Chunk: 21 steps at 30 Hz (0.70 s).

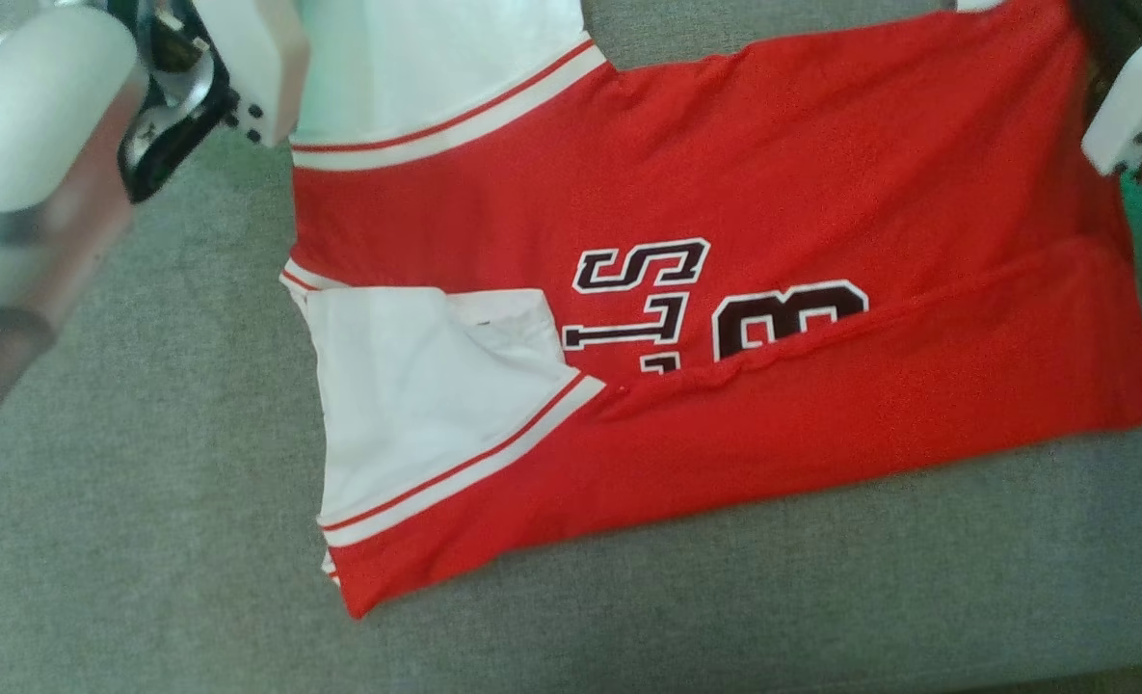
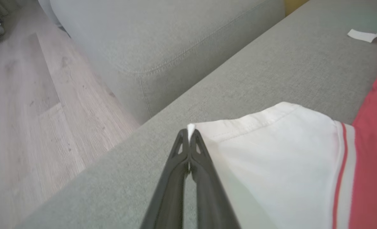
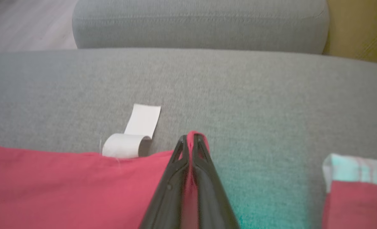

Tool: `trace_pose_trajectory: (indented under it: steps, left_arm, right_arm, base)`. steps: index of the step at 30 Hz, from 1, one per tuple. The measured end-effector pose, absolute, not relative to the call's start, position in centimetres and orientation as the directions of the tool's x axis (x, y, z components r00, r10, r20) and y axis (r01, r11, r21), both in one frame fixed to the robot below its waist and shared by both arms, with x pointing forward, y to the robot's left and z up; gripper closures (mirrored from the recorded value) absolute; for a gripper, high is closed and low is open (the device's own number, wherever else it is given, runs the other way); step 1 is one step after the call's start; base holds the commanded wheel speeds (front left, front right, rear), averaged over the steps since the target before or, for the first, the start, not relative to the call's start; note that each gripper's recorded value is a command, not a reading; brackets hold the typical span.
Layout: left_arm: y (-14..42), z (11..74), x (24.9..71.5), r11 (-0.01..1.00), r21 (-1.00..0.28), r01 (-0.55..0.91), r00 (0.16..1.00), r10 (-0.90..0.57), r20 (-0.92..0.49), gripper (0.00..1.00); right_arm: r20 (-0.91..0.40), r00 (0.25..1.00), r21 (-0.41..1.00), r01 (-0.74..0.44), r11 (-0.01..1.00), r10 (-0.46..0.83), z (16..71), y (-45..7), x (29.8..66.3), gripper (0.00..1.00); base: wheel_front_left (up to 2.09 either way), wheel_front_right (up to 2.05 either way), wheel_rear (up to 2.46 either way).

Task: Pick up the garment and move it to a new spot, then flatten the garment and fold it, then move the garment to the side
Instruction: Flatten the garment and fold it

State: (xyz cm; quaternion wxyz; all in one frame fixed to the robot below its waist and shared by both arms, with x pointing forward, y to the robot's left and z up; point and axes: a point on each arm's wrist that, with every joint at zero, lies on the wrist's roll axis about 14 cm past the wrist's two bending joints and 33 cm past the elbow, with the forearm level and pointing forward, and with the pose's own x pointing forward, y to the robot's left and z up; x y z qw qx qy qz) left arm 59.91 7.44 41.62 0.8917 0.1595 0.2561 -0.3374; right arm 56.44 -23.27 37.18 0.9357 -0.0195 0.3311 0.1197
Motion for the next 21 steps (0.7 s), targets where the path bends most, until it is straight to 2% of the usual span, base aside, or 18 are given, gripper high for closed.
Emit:
trace_pose_trajectory:
  steps: [10,16,21]
  left_arm:
    - [8.2,49.0,62.8,0.736,0.265,0.623,0.777,-0.545,-0.315,1.00]
    - [8.5,51.5,61.5,0.750,0.255,0.611,0.790,-0.553,-0.265,1.00]
    - [9.5,49.6,57.7,0.752,0.192,0.631,0.767,-0.566,-0.302,1.00]
  right_arm:
    - [-0.424,0.884,0.074,-0.182,0.980,0.197,43.1,-24.0,59.4,1.00]
    - [-0.360,0.912,0.069,-0.183,0.981,0.195,45.6,-24.8,58.9,1.00]
    - [-0.392,0.895,0.091,-0.194,0.977,0.214,43.9,-24.4,56.2,1.00]
  base:
    - [0.00,0.00,0.00]
    - [0.00,0.00,0.00]
    - [0.00,0.00,0.00]
